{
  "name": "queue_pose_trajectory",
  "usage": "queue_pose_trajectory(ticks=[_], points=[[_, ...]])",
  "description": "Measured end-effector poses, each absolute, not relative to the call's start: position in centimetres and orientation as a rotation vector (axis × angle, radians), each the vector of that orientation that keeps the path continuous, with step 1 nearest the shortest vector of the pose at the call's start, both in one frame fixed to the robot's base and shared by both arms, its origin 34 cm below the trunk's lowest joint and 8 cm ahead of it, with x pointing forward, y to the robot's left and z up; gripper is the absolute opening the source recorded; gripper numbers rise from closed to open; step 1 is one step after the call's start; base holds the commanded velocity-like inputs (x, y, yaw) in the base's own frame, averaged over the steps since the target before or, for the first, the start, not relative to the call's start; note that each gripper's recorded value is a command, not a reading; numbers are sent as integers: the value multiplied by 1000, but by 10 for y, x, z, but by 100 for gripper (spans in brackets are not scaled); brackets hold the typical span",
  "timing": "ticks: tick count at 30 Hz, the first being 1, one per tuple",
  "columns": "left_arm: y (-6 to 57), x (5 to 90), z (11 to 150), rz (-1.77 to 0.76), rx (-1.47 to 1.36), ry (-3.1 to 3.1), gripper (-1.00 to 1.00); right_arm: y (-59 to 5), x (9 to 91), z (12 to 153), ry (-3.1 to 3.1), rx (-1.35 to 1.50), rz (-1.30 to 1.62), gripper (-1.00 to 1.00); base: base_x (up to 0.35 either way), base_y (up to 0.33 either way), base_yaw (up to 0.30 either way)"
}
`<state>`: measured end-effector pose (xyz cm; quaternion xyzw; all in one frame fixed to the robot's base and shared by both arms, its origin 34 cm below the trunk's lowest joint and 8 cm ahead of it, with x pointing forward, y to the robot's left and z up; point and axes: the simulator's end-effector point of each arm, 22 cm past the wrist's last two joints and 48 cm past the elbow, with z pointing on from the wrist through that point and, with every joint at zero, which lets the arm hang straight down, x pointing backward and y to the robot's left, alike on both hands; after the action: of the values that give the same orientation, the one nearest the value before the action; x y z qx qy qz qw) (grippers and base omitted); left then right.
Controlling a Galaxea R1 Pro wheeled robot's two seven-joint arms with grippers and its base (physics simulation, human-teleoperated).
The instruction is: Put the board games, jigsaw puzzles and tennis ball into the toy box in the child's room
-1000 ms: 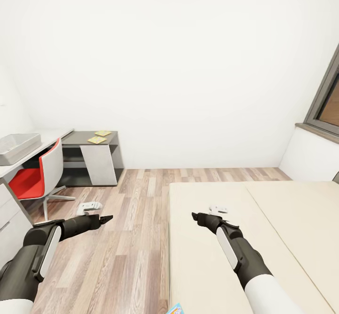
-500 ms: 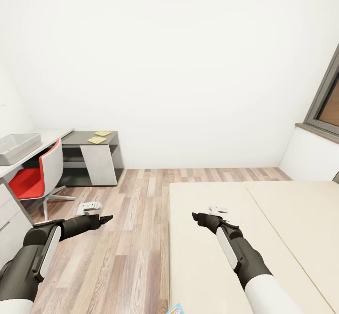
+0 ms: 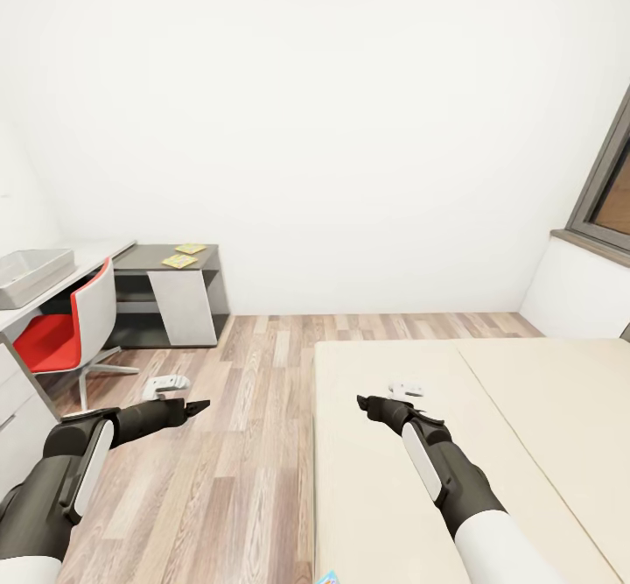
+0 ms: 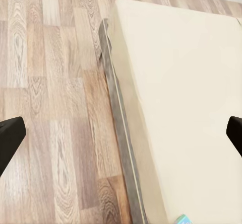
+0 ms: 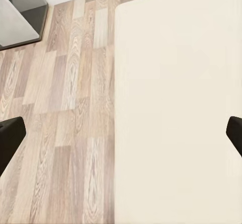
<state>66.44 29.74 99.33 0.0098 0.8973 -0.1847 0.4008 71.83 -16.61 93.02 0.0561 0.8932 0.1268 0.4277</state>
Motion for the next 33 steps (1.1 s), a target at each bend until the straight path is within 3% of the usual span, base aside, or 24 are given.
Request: queue_pose_trajectory(ticks=[17, 33], points=[[298, 664, 993, -466, 24, 2269, 100, -166, 718, 930, 2231, 140, 316, 100, 1, 11, 0], [298, 665, 993, -466, 24, 2269, 100, -166, 718, 930, 2231, 139, 317, 100, 0, 179, 0]])
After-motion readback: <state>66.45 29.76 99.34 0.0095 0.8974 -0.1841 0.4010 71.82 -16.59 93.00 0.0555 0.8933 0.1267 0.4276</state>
